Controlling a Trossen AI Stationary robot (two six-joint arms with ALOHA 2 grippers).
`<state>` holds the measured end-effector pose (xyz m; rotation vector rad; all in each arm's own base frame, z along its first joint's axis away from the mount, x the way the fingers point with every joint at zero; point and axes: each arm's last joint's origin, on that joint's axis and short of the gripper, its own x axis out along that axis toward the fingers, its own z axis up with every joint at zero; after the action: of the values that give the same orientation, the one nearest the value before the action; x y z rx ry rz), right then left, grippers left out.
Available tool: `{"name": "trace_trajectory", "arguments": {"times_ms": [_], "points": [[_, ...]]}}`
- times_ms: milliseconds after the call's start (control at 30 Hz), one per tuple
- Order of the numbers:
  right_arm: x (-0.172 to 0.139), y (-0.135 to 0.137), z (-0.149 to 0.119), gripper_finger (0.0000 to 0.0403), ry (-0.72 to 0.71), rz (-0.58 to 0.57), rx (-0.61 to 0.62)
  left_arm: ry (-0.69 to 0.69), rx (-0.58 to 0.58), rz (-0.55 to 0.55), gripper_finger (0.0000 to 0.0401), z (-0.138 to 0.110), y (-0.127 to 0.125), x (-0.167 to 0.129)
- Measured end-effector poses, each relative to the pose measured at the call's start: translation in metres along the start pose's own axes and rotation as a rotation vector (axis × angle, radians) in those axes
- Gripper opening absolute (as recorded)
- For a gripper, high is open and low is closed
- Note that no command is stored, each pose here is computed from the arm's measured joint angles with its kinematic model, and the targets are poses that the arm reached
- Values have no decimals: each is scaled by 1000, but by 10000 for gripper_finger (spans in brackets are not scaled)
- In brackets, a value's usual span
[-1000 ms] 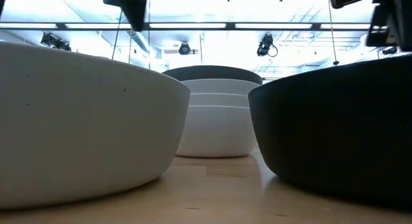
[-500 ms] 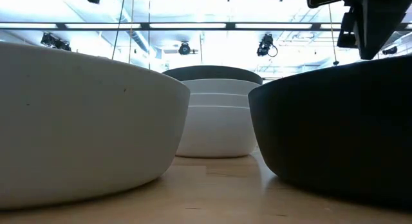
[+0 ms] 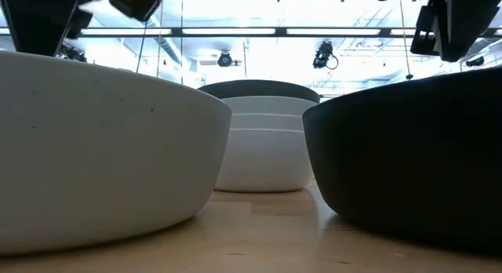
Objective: Nest bowls inside each other
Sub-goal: Stack the gray bowl on the dark gray bowl
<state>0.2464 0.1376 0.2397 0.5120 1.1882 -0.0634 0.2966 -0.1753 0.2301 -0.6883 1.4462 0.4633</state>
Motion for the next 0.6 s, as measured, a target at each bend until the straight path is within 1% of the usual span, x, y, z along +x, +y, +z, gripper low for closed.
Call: {"name": "trace_trajectory", "arguments": {"times_ms": [100, 267, 533, 600], "points": [[0, 0, 0, 92, -1, 0, 0, 13, -21, 26, 78, 3, 6, 8], [0, 0, 0, 92, -6, -5, 5, 18, -48, 35, 96, 7, 13, 19], [0, 0, 0, 92, -9, -6, 12, 2, -33, -46, 115, 12, 13, 33], [0, 0, 0, 92, -9, -7, 12, 6, -37, -42, 118, 11, 15, 38]]}}
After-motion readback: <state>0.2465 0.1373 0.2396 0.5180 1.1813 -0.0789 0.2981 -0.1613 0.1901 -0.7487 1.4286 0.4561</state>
